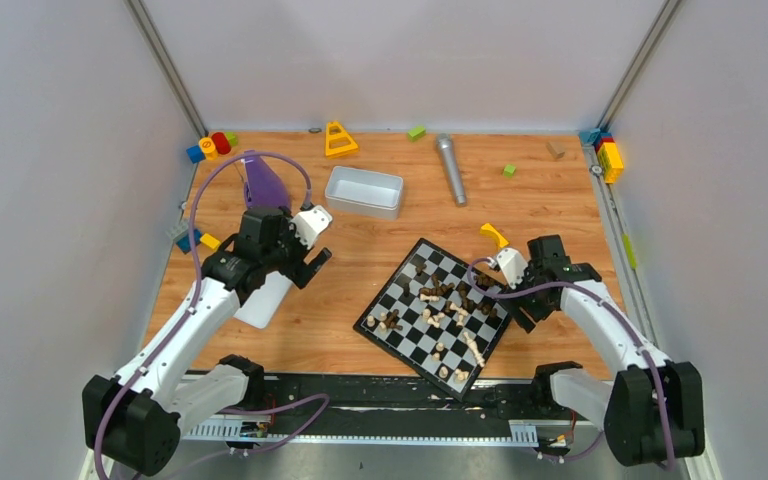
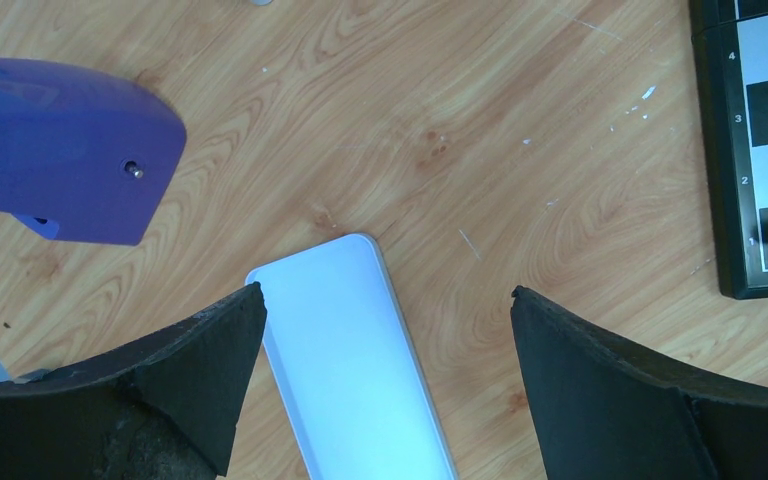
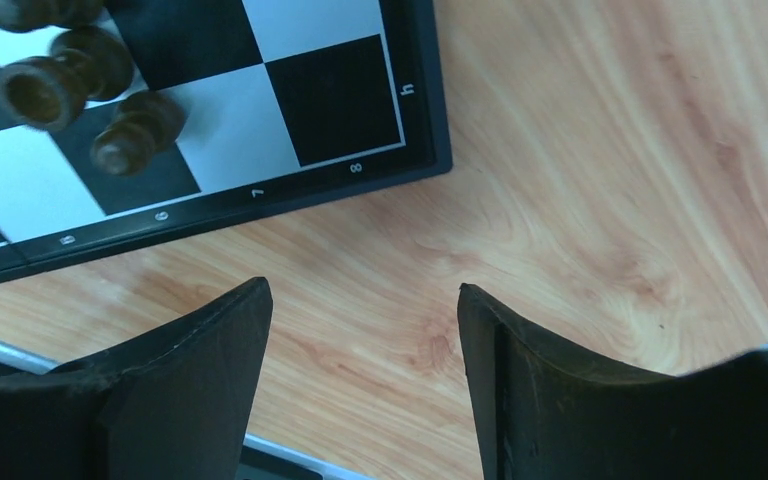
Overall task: Set up the chess pieces on the board
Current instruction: Adjust the chessboard at the center of the board.
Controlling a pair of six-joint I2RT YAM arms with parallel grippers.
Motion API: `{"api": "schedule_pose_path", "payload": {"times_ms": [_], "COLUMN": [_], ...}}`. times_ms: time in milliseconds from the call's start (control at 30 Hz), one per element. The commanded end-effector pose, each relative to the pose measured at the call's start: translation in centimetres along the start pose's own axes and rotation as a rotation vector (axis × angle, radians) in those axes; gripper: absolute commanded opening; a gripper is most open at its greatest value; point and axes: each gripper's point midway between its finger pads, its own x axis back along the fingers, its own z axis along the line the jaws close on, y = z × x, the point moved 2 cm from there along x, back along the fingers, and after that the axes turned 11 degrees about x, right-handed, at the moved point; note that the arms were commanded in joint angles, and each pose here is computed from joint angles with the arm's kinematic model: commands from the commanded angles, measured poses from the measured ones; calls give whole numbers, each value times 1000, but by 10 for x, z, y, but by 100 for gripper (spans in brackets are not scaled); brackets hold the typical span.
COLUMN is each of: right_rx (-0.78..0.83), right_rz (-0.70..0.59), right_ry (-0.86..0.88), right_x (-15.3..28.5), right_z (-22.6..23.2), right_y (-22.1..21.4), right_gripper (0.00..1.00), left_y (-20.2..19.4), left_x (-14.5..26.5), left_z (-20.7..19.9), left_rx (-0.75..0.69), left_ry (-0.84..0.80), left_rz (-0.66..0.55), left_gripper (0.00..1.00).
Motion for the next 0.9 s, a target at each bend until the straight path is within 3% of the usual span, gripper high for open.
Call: {"api": "schedule_pose_path", "payload": {"times_ms": [0, 267, 533, 867], "right_rx": [35, 12, 78, 211], "right_rz": [-43, -139, -250, -310], "right_ry": [-43, -39, 58, 119], "right_x": [-21, -31, -42, -69], "right_z": [-16, -38, -29, -15], "right_y": [12, 50, 105, 187], "right_gripper": [69, 67, 66, 66], "left_y": [17, 19, 12, -9], "left_x": [-2, -6, -19, -14], "left_z": [2, 8, 15, -3], "left_rx": [-35, -48, -57, -116], "left_ry": [-6, 22, 53, -85], "left_rz": [-54, -55, -41, 39], "left_gripper": [100, 100, 100, 100]}}
